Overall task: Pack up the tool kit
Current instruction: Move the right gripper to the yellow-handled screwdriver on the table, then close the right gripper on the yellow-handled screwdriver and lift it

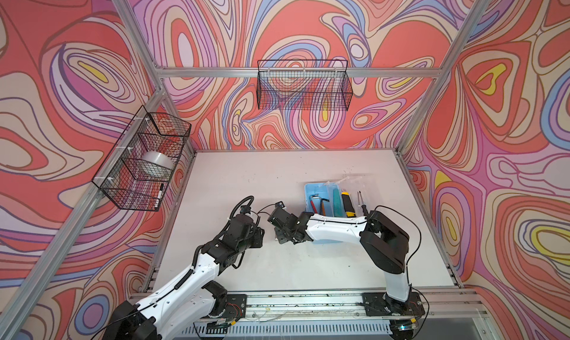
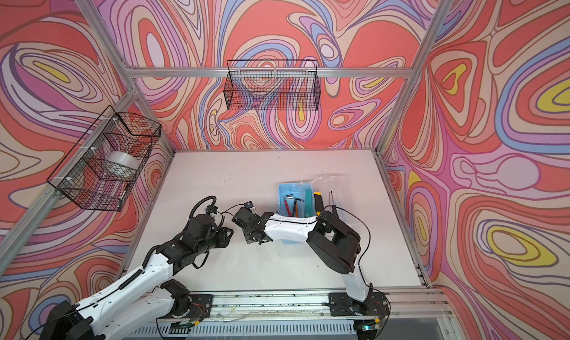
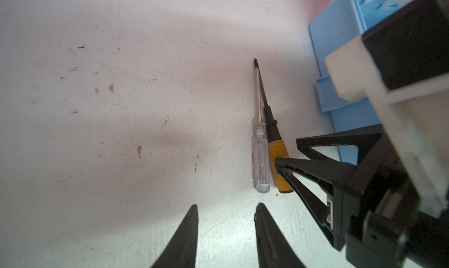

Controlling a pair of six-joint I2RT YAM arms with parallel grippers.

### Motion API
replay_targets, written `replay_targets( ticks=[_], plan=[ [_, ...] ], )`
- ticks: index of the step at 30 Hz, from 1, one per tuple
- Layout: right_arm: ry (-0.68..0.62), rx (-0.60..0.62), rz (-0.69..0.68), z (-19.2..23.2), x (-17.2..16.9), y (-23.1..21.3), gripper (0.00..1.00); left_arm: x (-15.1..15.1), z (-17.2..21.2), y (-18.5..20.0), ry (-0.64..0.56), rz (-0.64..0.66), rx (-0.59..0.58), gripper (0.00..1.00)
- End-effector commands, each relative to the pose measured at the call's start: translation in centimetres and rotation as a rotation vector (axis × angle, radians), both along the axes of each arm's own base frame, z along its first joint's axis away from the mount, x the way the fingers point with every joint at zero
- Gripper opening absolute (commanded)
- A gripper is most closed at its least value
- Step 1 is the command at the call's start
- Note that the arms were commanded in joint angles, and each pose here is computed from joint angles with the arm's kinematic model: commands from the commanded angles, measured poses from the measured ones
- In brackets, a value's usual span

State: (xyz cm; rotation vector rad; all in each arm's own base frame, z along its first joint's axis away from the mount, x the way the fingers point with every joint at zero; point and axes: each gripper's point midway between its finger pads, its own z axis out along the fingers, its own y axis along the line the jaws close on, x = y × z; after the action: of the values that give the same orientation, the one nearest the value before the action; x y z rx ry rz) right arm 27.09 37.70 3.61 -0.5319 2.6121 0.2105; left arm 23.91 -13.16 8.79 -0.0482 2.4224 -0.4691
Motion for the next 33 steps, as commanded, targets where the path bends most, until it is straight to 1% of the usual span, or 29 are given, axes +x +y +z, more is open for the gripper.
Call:
replay_targets(
  ticks=[1, 8, 13, 17, 20, 22, 23, 28, 33],
  plan=[
    [0.013, -0.041, 0.006, -1.2, -0.2, -0.1, 0.4, -0.1, -0.5, 0.1, 0.008, 0.002, 0.002, 0.39],
    [0.012, -0.058, -0.002, -1.6, -0.1, -0.6, 0.38, 0.0, -0.2, 0.1, 0.002, 0.001, 0.0, 0.39],
    [0.021, -0.068, -0.002, -2.2, -0.3, -0.8, 0.31, 0.0, -0.5, 0.1, 0.01, 0.002, 0.002, 0.39],
    [0.021, -0.067, -0.002, -2.3, -0.4, -1.0, 0.27, 0.0, -0.7, 0.0, 0.016, 0.001, 0.002, 0.39],
    [0.023, -0.061, -0.001, -2.1, -0.4, -1.0, 0.2, 0.0, -0.7, 0.0, 0.015, 0.0, 0.003, 0.39],
    [0.02, -0.056, 0.003, -1.9, -0.3, -1.0, 0.05, 0.1, -0.6, -0.1, 0.015, -0.002, -0.001, 0.39],
    [0.018, -0.054, 0.001, -1.8, -0.3, -1.0, 0.0, 0.2, -0.6, -0.2, 0.015, -0.003, -0.003, 0.39],
    [-0.003, -0.039, -0.001, -0.3, 0.2, -1.3, 0.0, 0.2, -0.8, -0.4, 0.025, -0.005, -0.01, 0.39],
    [-0.041, 0.063, 0.02, 4.5, 0.1, -1.2, 0.0, 0.4, -0.7, -0.6, 0.026, -0.005, -0.019, 0.39]
  ],
)
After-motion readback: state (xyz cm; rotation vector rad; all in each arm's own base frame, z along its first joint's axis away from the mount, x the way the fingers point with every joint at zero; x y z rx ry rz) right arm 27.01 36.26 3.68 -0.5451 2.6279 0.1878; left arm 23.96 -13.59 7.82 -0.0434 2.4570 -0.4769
